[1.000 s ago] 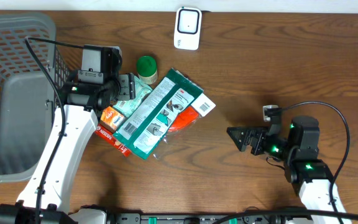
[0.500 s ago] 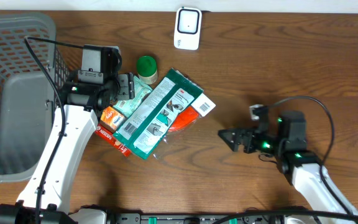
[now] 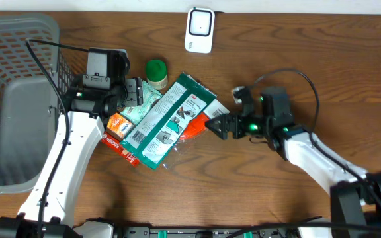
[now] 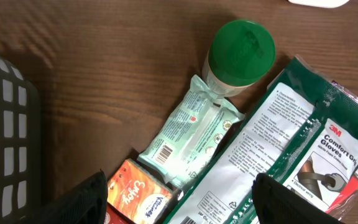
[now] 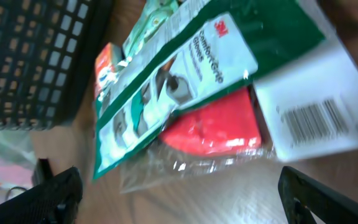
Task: Scan the item barcode
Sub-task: 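Move the right gripper to the gloves bag's right edge and grasp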
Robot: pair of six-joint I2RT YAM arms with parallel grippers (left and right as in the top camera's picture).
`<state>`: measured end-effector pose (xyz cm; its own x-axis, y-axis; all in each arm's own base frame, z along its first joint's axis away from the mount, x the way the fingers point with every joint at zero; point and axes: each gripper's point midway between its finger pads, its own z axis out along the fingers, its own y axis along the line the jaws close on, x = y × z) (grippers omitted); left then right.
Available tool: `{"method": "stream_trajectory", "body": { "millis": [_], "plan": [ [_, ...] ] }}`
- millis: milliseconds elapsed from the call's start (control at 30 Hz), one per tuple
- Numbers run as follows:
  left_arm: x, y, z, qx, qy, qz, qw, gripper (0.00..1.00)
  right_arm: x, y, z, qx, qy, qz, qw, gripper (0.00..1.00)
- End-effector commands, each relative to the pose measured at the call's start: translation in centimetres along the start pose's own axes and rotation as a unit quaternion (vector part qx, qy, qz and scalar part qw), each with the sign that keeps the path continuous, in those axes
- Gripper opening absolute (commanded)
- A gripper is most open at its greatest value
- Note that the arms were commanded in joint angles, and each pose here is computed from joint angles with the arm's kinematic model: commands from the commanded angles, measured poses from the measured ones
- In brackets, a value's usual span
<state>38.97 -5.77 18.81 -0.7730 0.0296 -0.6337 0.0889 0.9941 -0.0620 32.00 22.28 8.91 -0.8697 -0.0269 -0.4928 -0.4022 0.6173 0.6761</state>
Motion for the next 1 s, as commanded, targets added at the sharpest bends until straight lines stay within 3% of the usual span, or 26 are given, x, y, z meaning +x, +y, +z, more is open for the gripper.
{"method": "stream_trajectory", "body": {
  "millis": [0, 433, 967],
  "plan": [
    [0.5, 0.3, 0.2, -0.009, 0.006, -0.004, 1.0, 0.74, -1.2, -0.3, 1.3, 0.011, 0.001, -0.023, 1.0, 0.96],
    [0.8, 0.4, 0.1, -0.01, 0.013, -0.004, 1.0, 0.75, -1.4, -2.9, 4.4, 0.011, 0.01, -0.013, 1.0, 0.93],
    [1.4, 1.6, 0.1, -0.046, 0.023, -0.003, 0.999, 0.75, -3.3, -1.3, 6.0, 0.025, -0.02, -0.055, 0.998, 0.9]
  ]
}}
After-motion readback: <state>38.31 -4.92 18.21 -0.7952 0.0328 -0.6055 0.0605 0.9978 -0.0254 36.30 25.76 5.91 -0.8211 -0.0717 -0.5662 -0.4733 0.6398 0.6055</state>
